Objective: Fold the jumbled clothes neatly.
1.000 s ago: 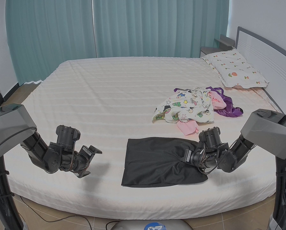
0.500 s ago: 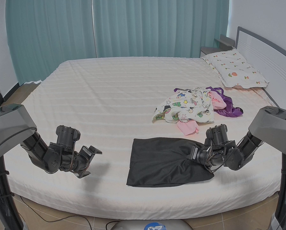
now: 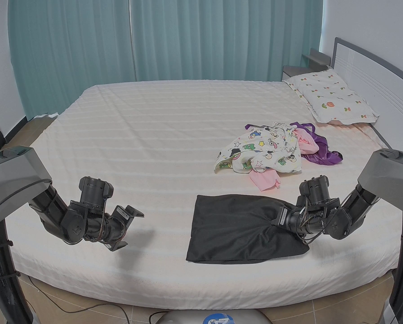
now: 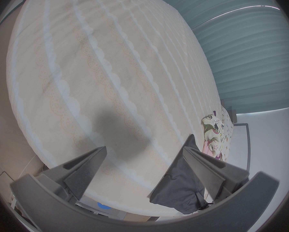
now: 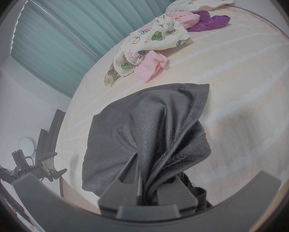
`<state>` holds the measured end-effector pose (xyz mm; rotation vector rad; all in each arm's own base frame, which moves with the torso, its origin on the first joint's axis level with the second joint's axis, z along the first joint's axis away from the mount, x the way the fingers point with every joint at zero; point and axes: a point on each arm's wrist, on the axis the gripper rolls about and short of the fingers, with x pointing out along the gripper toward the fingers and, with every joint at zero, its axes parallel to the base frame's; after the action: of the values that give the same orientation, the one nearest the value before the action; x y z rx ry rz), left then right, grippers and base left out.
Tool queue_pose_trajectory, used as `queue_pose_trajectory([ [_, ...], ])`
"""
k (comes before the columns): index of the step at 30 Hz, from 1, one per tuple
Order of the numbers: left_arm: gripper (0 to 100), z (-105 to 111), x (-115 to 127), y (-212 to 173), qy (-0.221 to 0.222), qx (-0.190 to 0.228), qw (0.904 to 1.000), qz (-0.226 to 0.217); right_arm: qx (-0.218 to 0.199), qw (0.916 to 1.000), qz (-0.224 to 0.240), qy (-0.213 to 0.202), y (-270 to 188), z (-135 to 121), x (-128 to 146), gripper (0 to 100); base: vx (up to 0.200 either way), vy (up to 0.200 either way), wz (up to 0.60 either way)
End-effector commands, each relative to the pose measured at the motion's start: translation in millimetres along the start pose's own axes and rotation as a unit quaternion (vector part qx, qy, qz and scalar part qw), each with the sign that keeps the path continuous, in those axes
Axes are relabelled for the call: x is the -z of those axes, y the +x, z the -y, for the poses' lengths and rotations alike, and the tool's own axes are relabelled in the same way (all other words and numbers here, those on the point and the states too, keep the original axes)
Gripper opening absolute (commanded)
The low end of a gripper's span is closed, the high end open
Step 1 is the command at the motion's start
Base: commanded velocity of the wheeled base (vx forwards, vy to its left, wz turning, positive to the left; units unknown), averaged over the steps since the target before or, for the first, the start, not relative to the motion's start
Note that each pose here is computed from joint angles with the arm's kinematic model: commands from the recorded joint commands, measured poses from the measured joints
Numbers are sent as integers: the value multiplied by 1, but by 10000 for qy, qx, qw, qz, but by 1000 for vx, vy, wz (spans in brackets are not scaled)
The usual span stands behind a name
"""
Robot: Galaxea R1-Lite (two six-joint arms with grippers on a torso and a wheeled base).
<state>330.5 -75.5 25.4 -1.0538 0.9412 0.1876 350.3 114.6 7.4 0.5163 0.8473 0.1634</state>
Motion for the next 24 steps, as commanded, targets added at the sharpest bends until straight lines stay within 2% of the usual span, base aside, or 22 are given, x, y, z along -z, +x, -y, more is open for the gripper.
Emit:
queue_pose_trajectory([
  [1,100,0,0,0,2,-1,10000,1,15,10000,-11,15,-1,1,1,0,0,-200,0],
  [13,100,-1,0,1,14,-25,10000,0,54,10000,4,37,-3,5,-1,0,0,-200,0],
  [24,100,0,0,1,14,-9,10000,0,-15,10000,-7,-9,0,-1,1,0,0,0,0],
])
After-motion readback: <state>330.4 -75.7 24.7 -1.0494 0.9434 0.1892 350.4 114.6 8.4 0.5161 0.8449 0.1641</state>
